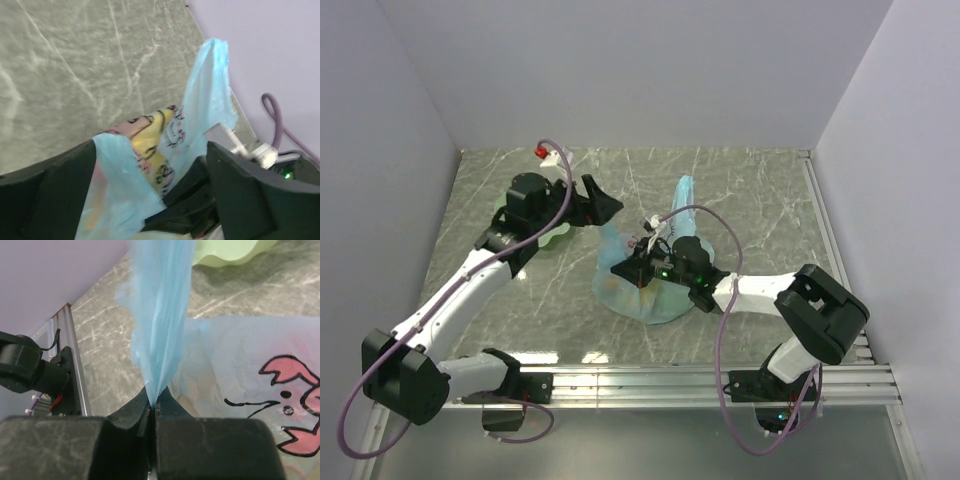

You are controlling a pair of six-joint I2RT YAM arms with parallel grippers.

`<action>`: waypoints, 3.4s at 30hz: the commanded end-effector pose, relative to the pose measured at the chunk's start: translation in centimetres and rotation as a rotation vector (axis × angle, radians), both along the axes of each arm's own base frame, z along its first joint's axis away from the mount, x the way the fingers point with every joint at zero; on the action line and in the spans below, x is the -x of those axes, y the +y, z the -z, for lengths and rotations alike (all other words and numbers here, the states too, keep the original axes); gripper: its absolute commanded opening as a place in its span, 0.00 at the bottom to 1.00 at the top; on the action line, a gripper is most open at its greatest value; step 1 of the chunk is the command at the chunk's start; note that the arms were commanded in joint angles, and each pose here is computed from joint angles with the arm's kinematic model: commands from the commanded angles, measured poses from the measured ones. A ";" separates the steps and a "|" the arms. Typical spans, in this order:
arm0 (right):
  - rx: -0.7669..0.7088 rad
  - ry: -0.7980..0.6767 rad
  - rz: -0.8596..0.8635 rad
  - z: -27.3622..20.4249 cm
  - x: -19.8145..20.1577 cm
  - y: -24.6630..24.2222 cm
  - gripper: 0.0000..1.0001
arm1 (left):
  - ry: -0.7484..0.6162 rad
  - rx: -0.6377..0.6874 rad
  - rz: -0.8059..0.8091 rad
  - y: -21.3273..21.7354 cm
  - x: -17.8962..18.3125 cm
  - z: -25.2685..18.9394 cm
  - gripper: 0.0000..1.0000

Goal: Place the fake fruits into the plastic bag and tie a complex knot

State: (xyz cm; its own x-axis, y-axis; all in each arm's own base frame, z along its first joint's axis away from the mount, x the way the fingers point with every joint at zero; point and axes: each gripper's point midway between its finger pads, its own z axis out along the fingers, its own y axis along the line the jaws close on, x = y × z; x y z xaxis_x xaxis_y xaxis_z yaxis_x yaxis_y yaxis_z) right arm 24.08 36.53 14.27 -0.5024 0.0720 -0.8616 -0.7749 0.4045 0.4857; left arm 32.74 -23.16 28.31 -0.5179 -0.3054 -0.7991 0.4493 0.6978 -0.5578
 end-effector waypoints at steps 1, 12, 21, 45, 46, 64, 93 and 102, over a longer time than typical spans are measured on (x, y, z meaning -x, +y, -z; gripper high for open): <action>-0.029 -0.068 -0.048 -2.5 -0.4 0.6 0.00 | -0.255 -0.061 -0.002 3.8 0.3 -6.7 0.99; -0.091 -0.109 -0.093 -5.4 -0.3 0.5 0.00 | -0.120 -0.041 0.398 6.8 6.7 2.5 0.99; -0.117 -0.103 -0.117 -6.1 0.1 0.4 0.00 | -0.197 -0.033 0.507 2.6 6.7 5.5 0.99; 0.031 -0.064 -0.077 -10.5 -0.6 -5.7 0.55 | -0.146 0.013 0.645 -1.5 6.4 7.1 0.01; 0.035 -0.064 -0.054 -11.2 -0.7 -6.6 0.60 | -0.144 0.015 0.645 -1.5 6.4 7.1 0.01; 0.070 0.212 0.264 -6.7 -5.1 -17.8 0.78 | -0.169 -0.004 0.643 -1.7 5.5 6.4 0.01; 0.046 -0.115 -0.311 -3.1 -8.1 -16.8 0.96 | -0.163 0.005 0.758 -2.2 6.0 6.1 0.01; -0.036 -0.077 -0.273 -3.5 -10.2 -14.1 0.96 | -0.156 0.004 0.768 -2.3 6.0 6.2 0.01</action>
